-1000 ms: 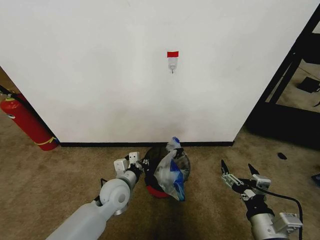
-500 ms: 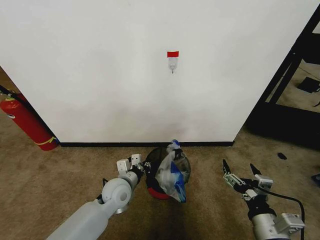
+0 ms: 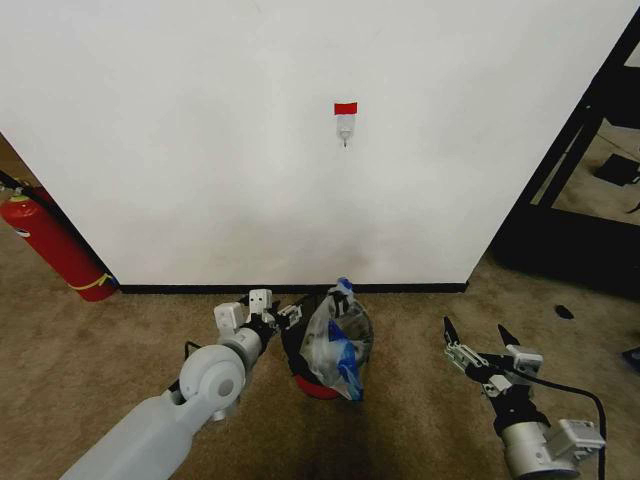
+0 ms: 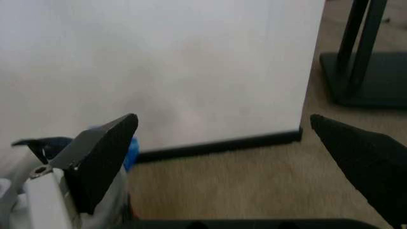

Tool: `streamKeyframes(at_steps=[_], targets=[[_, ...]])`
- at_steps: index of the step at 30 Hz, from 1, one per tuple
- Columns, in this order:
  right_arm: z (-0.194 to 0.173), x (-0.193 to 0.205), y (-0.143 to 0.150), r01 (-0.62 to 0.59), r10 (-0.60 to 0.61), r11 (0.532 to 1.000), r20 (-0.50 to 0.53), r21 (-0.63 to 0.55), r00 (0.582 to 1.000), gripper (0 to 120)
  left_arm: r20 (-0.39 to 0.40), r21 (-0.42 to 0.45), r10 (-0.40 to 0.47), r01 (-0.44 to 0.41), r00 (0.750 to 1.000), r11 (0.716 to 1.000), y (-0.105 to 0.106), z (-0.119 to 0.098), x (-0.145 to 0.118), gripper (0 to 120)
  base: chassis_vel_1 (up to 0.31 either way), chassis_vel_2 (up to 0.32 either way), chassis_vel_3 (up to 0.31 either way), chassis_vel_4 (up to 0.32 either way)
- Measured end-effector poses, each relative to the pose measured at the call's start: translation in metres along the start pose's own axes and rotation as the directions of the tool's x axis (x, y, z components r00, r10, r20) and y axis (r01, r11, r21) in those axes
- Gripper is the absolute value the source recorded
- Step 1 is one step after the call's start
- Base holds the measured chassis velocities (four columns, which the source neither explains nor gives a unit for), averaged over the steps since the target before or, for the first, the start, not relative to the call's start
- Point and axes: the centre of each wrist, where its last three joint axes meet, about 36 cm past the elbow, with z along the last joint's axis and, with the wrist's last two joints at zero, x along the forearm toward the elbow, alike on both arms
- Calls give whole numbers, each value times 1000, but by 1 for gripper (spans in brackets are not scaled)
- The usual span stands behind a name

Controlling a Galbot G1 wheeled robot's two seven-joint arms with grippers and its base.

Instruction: Pick up the garbage bag from the wall and place it over the trash bin.

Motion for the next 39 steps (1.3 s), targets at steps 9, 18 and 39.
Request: streamKeyframes(at_steps=[9,18,39], targets=[[-1,-46,2,71,-66,993,-61,93,996,100,83,-86,28,-21,996,996,-19,4,46,100,0,0,0,0],[21,-84,7,134,-120,987,-157,85,980,100,98,-146,95,-80,991,986,-28,-4,62,100,0,0,0,0],[39,-155,72,258,-245,966,-285,8,927,100,115,-177,85,-64,990,982,-25,-10,63,100,0,0,0,0]])
